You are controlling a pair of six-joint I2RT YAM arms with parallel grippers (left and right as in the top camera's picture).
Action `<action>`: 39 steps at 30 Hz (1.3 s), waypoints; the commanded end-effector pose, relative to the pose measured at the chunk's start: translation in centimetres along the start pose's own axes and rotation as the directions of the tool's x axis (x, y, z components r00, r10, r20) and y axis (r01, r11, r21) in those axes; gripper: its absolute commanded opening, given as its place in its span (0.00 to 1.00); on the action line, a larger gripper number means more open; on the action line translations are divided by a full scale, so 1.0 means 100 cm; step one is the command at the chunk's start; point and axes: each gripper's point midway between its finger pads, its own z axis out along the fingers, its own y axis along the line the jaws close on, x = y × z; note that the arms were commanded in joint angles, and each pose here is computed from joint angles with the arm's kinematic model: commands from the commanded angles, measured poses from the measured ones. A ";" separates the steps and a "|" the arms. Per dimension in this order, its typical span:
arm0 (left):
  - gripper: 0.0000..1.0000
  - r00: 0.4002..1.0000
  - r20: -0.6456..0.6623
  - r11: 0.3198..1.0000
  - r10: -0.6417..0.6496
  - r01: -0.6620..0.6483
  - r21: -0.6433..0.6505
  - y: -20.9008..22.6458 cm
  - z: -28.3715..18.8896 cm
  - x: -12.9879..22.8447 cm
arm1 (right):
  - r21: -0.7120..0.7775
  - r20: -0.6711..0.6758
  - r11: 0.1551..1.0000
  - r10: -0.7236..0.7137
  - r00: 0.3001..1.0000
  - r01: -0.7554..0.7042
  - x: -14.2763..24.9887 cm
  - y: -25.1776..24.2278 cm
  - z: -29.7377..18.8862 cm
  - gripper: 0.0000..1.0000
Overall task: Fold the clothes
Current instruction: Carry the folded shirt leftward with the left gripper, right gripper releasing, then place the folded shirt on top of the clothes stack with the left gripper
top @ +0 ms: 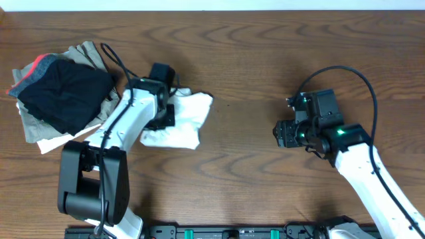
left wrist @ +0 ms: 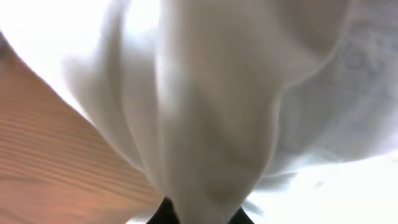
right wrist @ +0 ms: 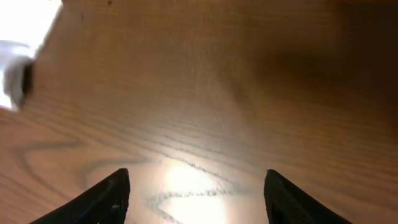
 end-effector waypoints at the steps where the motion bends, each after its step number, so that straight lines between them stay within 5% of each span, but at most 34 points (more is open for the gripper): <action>1: 0.06 0.994 0.105 0.995 0.035 -0.025 -0.095 0.023 -0.024 -0.033 | 0.019 0.004 1.000 -0.020 1.000 0.020 0.001 -0.005 -0.007 0.68; 12: 0.06 0.961 0.266 0.978 0.077 -0.022 -0.206 0.075 -0.077 -0.094 | 0.045 -0.035 0.999 -0.013 0.999 0.015 0.011 -0.010 -0.007 0.68; 20: 0.06 0.913 0.383 0.956 -0.137 0.223 -0.189 0.151 -0.094 -0.124 | 0.045 -0.036 0.999 -0.012 0.999 0.014 0.011 -0.010 -0.007 0.68; 26: 0.06 0.821 0.415 0.906 -0.391 0.424 0.015 0.200 -0.086 -0.130 | 0.045 -0.036 0.999 -0.012 0.999 0.014 0.011 -0.010 -0.007 0.69; 33: 0.06 0.731 0.375 0.821 -0.570 0.480 0.310 0.229 -0.084 -0.132 | 0.045 -0.035 0.999 -0.012 0.999 0.013 0.011 -0.010 -0.007 0.69; 39: 0.06 0.687 0.336 0.763 -0.644 0.550 0.340 0.258 -0.079 -0.117 | 0.044 -0.035 0.999 -0.012 0.999 0.013 0.011 -0.010 -0.007 0.69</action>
